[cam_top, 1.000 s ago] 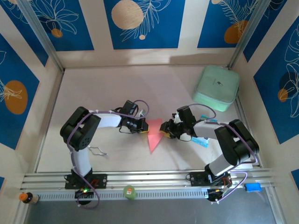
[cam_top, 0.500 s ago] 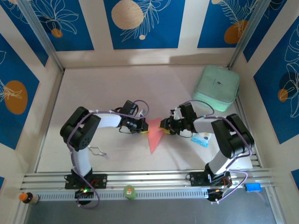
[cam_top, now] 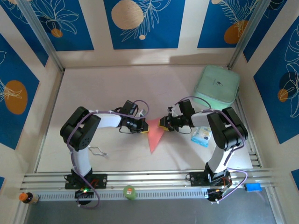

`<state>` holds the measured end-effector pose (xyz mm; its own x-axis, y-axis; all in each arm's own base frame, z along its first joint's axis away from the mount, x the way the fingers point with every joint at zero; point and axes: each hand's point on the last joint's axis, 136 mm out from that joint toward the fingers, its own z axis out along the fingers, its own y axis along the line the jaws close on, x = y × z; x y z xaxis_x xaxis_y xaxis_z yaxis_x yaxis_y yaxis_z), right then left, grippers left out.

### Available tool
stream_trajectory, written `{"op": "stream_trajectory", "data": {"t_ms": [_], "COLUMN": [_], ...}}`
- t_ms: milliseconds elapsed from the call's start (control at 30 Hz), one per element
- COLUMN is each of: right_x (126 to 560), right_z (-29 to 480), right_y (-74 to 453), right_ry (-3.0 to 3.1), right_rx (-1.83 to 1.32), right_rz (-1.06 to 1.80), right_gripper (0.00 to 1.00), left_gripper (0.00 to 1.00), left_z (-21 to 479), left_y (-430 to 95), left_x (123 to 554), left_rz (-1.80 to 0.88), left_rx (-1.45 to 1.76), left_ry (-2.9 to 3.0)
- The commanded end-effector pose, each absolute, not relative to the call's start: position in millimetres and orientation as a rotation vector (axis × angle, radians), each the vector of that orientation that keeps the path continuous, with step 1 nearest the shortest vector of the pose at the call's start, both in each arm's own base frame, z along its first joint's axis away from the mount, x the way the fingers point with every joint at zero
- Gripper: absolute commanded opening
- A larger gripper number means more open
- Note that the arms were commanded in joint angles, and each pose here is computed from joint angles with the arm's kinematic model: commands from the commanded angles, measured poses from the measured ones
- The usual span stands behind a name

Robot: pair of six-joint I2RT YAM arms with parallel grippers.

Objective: Fold a paper plane with a square sheet of paper (pick it up from the middle)
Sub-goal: Fold the wing for the fifth time at the center of the table.

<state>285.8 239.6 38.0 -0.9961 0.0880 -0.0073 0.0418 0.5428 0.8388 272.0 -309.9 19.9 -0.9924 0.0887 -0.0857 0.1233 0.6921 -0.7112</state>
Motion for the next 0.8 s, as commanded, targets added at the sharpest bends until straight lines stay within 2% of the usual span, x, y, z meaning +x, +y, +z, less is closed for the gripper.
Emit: {"op": "stream_trajectory", "data": {"t_ms": [0, 167, 400, 767], "right_x": [283, 283, 283, 276], "right_z": [39, 36, 37, 33], "right_y": [241, 240, 235, 237], "right_ry": [2.731, 2.745, 2.771, 2.703], "right_rx": [0.072, 0.094, 0.32, 0.793], "right_rz": [1.511, 1.503, 1.425, 1.254], "right_gripper": [0.18, 0.06, 0.04, 0.03], "left_gripper": [0.04, 0.11, 0.32, 0.33], "left_z": [11, 25, 64, 93], "left_y": [-308, -309, -304, -287], "left_x": [260, 263, 277, 261], "left_rz": [-1.198, -1.208, -1.134, -0.907], "left_rx": [0.183, 0.176, 0.181, 0.334], "left_ry": [2.897, 2.864, 2.755, 2.611]}}
